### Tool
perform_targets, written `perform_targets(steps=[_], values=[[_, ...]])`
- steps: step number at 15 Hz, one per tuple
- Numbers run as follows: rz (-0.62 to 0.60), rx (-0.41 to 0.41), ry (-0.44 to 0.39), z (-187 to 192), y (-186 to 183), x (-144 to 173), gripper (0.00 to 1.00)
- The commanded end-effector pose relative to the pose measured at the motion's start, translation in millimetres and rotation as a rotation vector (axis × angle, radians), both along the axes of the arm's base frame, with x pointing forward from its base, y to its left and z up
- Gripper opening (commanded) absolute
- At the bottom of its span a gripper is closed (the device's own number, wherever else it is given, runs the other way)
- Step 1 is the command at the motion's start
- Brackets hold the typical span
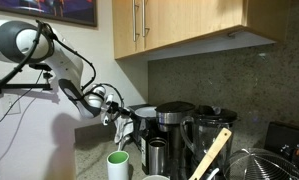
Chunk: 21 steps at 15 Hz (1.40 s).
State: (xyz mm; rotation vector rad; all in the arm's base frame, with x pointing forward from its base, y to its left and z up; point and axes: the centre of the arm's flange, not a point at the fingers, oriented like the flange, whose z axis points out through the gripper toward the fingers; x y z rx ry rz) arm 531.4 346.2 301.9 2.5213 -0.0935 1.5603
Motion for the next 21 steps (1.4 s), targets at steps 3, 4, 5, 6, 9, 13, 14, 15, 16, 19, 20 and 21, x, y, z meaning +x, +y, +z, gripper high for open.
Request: perform_targets(steps=[3, 4, 5, 6, 9, 13, 14, 15, 16, 19, 20, 21], values=[[0.017, 0.008, 0.103, 16, 6, 1, 1.00], [0.009, 0.006, 0.108, 18, 6, 2, 1.00], [0.000, -0.001, 0.107, 20, 6, 3, 1.00], [-0.004, -0.004, 0.105, 22, 6, 3, 1.00], [-0.005, -0.012, 0.091, 28, 6, 2, 1.00], [-0.008, 0.015, 0.150, 42, 9, -5, 1.00], [-0.013, 0.019, 0.166, 45, 10, -6, 1.00], [-0.017, 0.025, 0.189, 51, 10, -8, 1.00], [-0.020, 0.028, 0.211, 55, 11, -9, 1.00], [-0.024, 0.049, 0.279, 72, 12, -11, 1.00], [-0.026, 0.053, 0.300, 78, 12, -12, 1.00], [-0.025, 0.060, 0.324, 84, 13, -12, 1.00]])
